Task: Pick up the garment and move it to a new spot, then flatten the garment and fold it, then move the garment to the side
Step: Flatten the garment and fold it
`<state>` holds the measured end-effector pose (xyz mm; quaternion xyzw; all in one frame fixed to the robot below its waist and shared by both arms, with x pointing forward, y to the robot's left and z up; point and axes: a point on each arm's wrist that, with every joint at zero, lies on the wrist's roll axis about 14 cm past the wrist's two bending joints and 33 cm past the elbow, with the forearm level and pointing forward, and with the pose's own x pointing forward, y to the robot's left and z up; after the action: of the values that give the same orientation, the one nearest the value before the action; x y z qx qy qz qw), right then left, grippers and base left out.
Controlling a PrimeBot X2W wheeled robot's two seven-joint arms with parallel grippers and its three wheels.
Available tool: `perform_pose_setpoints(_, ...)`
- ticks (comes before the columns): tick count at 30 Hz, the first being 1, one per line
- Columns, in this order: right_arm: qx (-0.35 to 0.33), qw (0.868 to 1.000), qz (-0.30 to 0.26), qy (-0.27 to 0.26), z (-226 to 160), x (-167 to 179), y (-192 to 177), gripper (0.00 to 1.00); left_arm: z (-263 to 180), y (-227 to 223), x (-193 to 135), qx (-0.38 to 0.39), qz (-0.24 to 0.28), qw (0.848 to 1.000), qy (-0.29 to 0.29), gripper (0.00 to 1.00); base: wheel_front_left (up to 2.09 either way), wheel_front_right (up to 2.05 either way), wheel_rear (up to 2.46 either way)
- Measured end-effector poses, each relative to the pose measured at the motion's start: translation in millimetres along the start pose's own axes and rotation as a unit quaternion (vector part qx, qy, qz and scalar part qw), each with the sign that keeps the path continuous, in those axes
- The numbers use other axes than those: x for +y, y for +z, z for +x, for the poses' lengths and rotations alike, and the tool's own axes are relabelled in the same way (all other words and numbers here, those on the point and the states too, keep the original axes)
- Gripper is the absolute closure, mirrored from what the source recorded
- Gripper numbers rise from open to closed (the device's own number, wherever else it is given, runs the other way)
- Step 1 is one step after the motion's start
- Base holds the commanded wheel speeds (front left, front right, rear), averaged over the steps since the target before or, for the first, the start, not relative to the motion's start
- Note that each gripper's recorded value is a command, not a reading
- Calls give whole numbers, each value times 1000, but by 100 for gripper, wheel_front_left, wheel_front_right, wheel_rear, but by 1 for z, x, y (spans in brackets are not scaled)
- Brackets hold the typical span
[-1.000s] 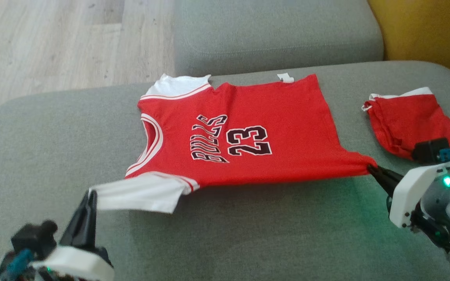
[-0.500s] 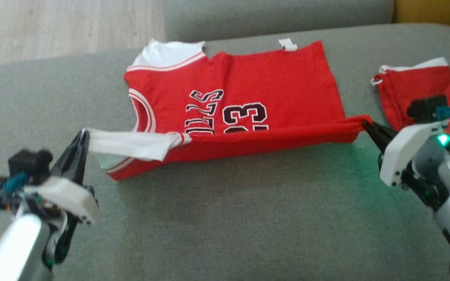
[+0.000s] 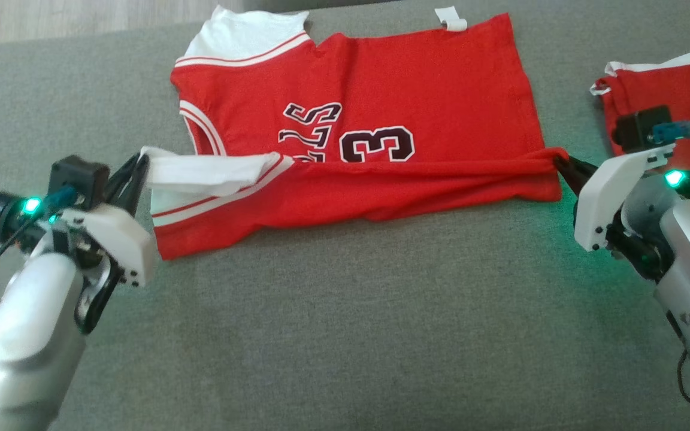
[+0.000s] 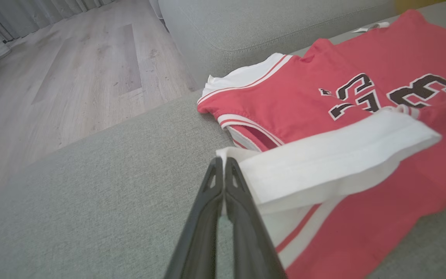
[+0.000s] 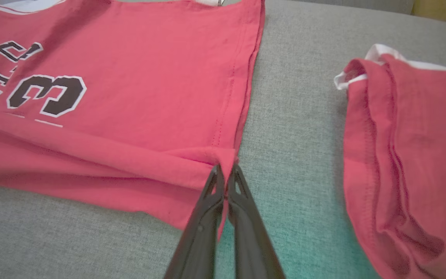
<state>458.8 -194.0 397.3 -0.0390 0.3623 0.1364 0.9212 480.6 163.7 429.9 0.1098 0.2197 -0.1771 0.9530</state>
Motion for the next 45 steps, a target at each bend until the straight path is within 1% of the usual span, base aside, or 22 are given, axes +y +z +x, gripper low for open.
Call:
perform_pose_setpoints(1, 3, 1000, 1, -1, 2, -1, -1, 100, 3, -1, 0, 2, 5, 1000, 0, 100, 0, 0, 0)
perform_pose_setpoints(2, 2, 1000, 1, -3, 4, -2, -1, 57, 7, -1, 0, 4, 9, 1000, -3, 67, 0, 0, 0)
perform_pose_setpoints(3, -7, 1000, -2, -7, 6, -4, 3, 0, 10, 1, 1, 0, 9, 1000, -1, 0, 0, 0, 0)
perform_pose_setpoints(6, -46, 999, 2, -22, 9, -13, 22, 0, 19, 17, 6, -31, 1, 999, 10, 0, 0, 0, 0)
perform_pose_setpoints(8, -89, 996, 11, -29, 9, -18, 43, 0, 23, 39, 12, -77, -17, 997, 26, 0, 0, 0, 0)
perform_pose_setpoints(10, -143, 989, 19, -37, 5, -22, 68, 0, 22, 66, 17, -132, -40, 990, 42, 0, 0, 0, 0)
perform_pose_setpoints(12, -199, 979, 17, -44, -3, -25, 90, 0, 16, 88, 23, -185, -66, 979, 57, 0, 0, 0, 0)
perform_pose_setpoints(13, -199, 979, 17, -44, -3, -25, 90, 0, 16, 88, 23, -185, -66, 979, 57, 0, 0, 0, 0)
perform_pose_setpoints(15, -252, 966, 17, -52, -15, -28, 106, 0, 8, 100, 28, -218, -96, 968, 74, 0, 0, 0, 0)
perform_pose_setpoints(18, -325, 943, 28, -59, -34, -28, 128, 0, -8, 113, 33, -257, -141, 952, 88, 0, 0, 0, 0)
perform_pose_setpoints(21, -363, 929, 34, -66, -51, -26, 133, 0, -25, 111, 31, -276, -168, 941, 99, 0, 0, 0, 0)
perform_pose_setpoints(22, -369, 926, 37, -68, -56, -25, 130, 0, -32, 109, 29, -281, -178, 937, 102, 0, 0, 0, 0)
perform_pose_setpoints(24, -371, 925, 32, -71, -62, -19, 119, 0, -45, 100, 24, -287, -194, 932, 107, 0, 0, 0, 0)
perform_pose_setpoints(28, -368, 926, 52, -69, -68, -1, 88, 0, -60, 73, 3, -272, -206, 934, 108, 0, 0, 0, 0)
perform_pose_setpoints(31, -347, 933, 64, -68, -65, 12, 58, 0, -63, 46, -12, -244, -224, 938, 108, 0, 0, 0, 0)
perform_pose_setpoints(33, -334, 938, 66, -68, -63, 19, 43, 0, -62, 28, -19, -220, -221, 944, 108, 0, 0, 0, 0)
perform_pose_setpoints(35, -333, 938, 68, -67, -63, 24, 39, 0, -59, 16, -20, -201, -221, 948, 111, 0, 0, 0, 0)
perform_pose_setpoints(40, -345, 933, 69, -75, -67, 22, 44, 0, -46, -4, -25, -155, -221, 957, 109, 0, 0, 0, 0)
perform_pose_setpoints(45, -349, 931, 68, -81, -69, 17, 48, 0, -23, -22, -40, -85, -213, 970, 78, 0, 0, 0, 0)
